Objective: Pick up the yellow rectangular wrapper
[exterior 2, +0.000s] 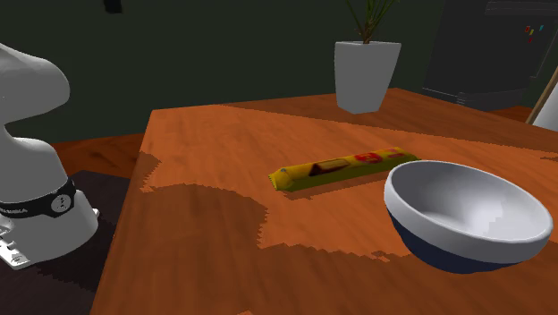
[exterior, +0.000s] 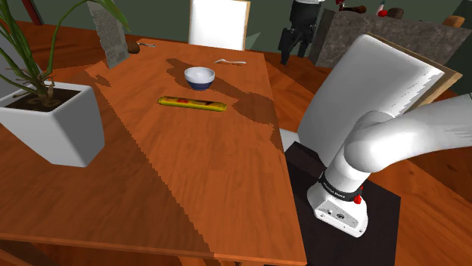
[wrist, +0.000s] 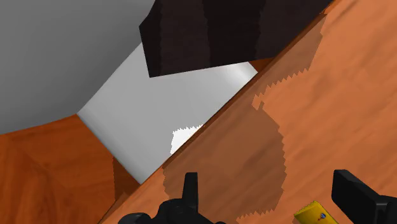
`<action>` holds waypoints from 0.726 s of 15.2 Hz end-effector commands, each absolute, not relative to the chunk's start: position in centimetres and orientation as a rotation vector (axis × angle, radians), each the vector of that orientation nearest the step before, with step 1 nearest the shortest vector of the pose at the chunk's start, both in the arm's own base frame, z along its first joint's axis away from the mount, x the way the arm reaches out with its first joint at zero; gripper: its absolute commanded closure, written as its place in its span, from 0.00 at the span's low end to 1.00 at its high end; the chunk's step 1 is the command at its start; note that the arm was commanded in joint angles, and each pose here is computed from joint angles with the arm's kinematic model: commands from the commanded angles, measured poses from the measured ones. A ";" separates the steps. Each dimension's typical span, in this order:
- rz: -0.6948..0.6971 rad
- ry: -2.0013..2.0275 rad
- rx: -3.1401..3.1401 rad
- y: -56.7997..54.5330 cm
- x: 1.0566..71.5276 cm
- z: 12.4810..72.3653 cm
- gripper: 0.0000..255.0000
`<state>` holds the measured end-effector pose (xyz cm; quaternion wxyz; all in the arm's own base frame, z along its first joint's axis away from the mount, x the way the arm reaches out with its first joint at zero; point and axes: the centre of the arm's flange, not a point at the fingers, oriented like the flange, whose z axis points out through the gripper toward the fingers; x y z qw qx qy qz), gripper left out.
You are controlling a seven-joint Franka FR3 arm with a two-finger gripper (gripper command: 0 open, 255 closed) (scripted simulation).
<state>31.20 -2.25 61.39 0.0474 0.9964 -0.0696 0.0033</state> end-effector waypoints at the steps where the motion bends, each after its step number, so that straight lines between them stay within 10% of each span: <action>1: 0.010 -0.212 3.039 -2.2 31.2 61.4 0.00; 11: 0.005 0.113 3.078 0.1 42.1 54.7 0.00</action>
